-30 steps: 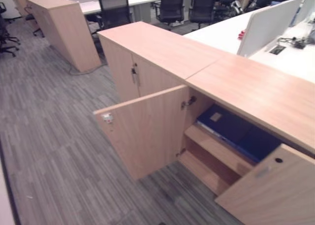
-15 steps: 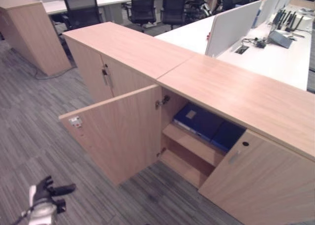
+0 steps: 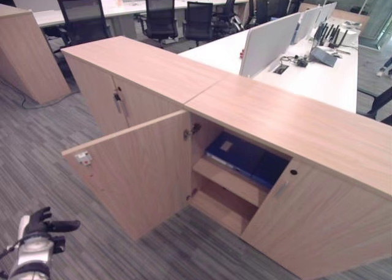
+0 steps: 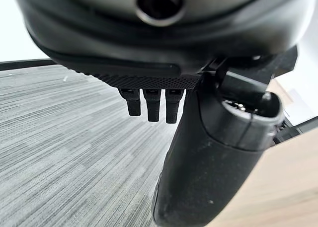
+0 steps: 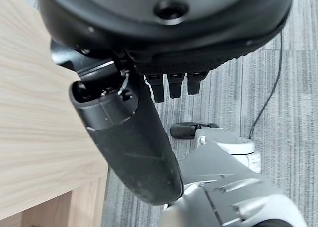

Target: Put the empty folder in the office cabinet

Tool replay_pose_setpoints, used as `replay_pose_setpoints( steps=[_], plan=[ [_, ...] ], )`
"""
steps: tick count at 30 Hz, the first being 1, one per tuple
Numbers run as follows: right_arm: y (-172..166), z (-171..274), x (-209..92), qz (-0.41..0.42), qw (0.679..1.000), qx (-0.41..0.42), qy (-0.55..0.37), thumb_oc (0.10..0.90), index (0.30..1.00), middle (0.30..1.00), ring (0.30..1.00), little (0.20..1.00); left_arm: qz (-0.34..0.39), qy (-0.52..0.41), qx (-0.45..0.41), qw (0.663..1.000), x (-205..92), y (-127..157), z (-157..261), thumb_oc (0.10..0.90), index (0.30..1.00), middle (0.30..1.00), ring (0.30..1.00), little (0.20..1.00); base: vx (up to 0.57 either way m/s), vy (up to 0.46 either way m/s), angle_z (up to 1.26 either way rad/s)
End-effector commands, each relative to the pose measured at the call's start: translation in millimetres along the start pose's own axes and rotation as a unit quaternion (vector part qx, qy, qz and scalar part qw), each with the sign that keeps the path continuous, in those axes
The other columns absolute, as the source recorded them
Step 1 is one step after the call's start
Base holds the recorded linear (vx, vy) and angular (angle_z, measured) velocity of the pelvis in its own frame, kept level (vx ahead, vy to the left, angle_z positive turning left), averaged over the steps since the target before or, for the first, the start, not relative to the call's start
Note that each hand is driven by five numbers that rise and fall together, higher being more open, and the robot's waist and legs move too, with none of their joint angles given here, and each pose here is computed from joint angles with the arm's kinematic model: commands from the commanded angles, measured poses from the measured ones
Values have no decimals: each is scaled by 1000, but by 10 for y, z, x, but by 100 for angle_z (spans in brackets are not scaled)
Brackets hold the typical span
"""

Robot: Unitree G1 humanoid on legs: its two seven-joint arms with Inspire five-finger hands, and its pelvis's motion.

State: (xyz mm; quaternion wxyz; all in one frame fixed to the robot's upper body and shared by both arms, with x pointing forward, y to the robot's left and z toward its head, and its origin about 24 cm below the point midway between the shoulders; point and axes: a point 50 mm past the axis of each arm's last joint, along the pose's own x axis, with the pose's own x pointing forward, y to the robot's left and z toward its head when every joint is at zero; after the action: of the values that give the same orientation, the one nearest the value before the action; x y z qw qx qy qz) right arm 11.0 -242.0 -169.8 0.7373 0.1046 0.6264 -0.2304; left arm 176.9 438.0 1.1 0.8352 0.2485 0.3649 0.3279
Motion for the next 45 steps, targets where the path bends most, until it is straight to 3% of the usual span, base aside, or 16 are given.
replay_pose_setpoints(
  steps=[1, 11, 20, 29, 38, 39, 41, 42, 43, 44, 45],
  plan=[
    [-173, 288, -1, -23, 999, 12, -35, 800, 900, 900, 900, 900, 38, -110, 16, 993, 41, 266, 662, 800, 900, 900, 900, 900, 0, 0, 0],
    [-176, 330, -2, -17, 999, 3, -38, 800, 900, 900, 900, 900, 35, -163, 72, 983, 22, 309, 1158, 800, 900, 900, 900, 900, 0, 0, 0],
    [-156, 250, 0, -12, 1000, -2, -29, 800, 900, 900, 900, 900, 19, -203, 104, 974, -25, 164, 1538, 800, 900, 900, 900, 900, 0, 0, 0],
    [-82, 242, -1, 5, 999, -9, -38, 800, 900, 900, 900, 900, -2, -198, 41, 979, -32, 124, 1654, 800, 900, 900, 900, 900, 0, 0, -5],
    [2, 191, -1, 19, 999, -10, -40, 800, 900, 900, 900, 900, -88, -250, -67, 962, -152, -303, 1862, 800, 900, 900, 900, 900, -1, 0, 0],
    [11, 195, -2, 21, 999, -10, -43, 800, 900, 900, 900, 900, -95, -274, -51, 956, -206, -380, 1937, 800, 900, 900, 900, 900, -31, -15, 2],
    [108, 201, -3, 34, 998, -11, -51, 800, 900, 900, 900, 900, -122, -350, 64, 927, -425, -726, 2046, 800, 900, 900, 900, 900, -37, -10, 6],
    [106, 197, -3, 34, 998, -11, -50, 800, 900, 900, 900, 900, -122, -349, 64, 927, -426, -729, 2039, 800, 900, 900, 900, 900, -28, -3, 8],
    [179, 201, -5, 44, 997, -12, -54, 800, 900, 900, 900, 900, -173, -386, 107, 900, -622, -1100, 1951, 800, 900, 900, 900, 900, -16, -2, 11],
    [174, 197, -5, 44, 997, -13, -54, 800, 900, 900, 900, 900, -173, -385, 108, 900, -621, -1101, 1940, 800, 900, 900, 900, 900, -23, -5, 10],
    [199, 199, -5, 44, 997, -12, -55, 800, 900, 900, 900, 900, -210, -395, 116, 887, -731, -1307, 1844, 800, 900, 900, 900, 900, -9, -5, 15]
  ],
)
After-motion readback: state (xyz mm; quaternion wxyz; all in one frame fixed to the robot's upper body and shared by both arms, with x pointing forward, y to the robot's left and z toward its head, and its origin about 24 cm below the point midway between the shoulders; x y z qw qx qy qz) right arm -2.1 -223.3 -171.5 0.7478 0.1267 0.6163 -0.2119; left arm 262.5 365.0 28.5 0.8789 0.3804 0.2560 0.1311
